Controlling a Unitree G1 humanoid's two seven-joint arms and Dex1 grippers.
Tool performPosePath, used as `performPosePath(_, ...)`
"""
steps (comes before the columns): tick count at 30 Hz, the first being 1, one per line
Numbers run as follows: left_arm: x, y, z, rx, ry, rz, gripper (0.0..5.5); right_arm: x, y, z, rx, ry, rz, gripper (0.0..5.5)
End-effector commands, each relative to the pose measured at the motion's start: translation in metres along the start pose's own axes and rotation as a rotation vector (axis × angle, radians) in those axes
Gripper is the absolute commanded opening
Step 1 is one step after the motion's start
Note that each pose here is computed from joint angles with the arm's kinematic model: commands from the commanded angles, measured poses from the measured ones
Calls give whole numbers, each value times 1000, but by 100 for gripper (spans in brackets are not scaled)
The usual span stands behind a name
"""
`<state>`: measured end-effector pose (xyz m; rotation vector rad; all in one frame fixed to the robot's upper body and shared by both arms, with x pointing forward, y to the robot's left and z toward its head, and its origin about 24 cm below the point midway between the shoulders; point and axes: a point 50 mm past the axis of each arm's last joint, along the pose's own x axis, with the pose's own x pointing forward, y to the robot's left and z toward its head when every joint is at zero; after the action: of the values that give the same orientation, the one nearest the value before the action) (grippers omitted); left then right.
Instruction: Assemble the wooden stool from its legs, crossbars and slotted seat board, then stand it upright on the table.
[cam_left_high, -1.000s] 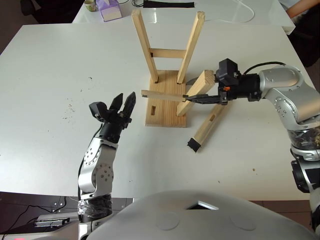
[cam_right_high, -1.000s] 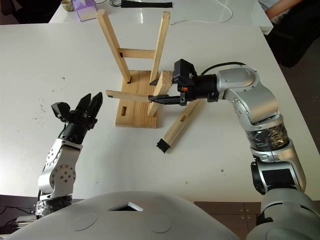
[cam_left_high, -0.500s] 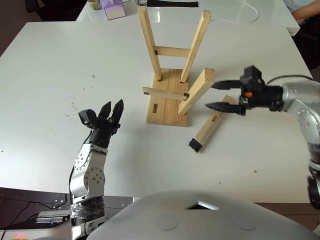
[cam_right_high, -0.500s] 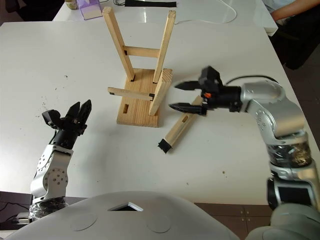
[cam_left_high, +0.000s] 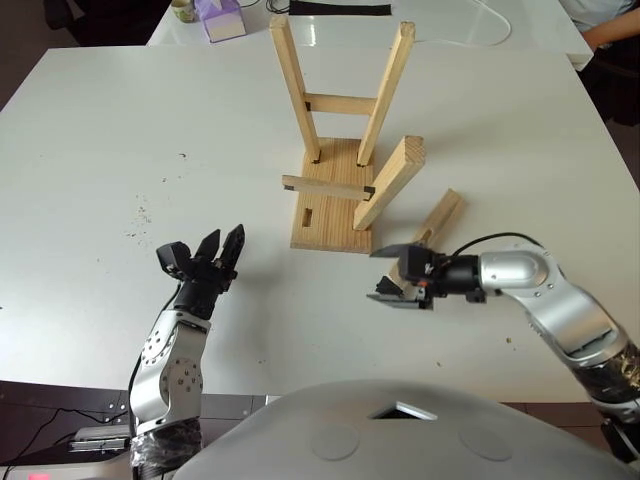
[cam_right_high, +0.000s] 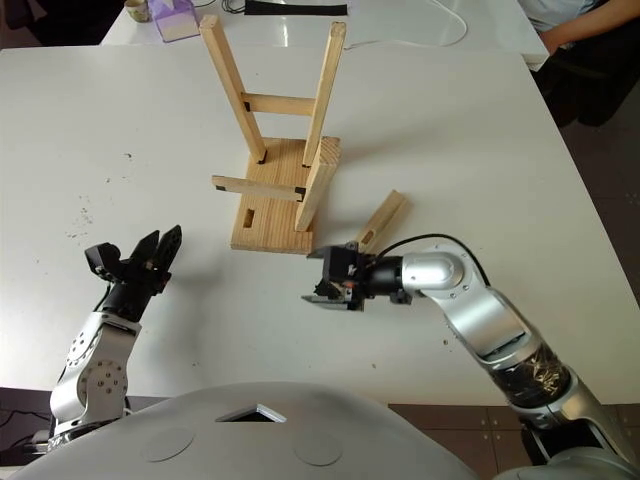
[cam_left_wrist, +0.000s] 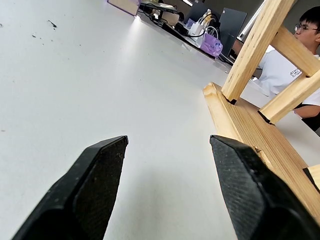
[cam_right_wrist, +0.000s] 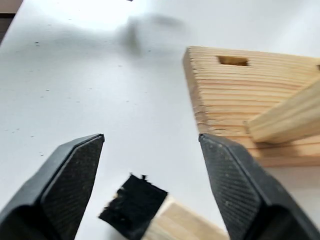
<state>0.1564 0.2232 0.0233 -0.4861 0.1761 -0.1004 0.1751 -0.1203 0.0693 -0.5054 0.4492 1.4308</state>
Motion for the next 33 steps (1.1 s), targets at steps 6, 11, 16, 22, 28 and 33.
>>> performPosePath(6,-2,-8,-2,-18,-1,8,305,-4,-10,-16,-68,179,22,350)
performPosePath(11,-6,-10,-7,-39,-22,36,305,-40,-17,-24,-68,267,5,350)
performPosePath(16,-10,-12,-14,-55,-35,57,305,-75,-24,-32,-43,349,-39,350)
performPosePath(22,-9,-12,-14,-59,-69,81,305,-90,-46,-21,68,231,-239,350)
performPosePath(28,-11,-8,-17,-61,-80,106,305,-95,-61,-34,237,179,-514,350)
performPosePath(33,-3,-5,-16,-50,-79,91,305,-92,-60,-61,358,192,-537,350)
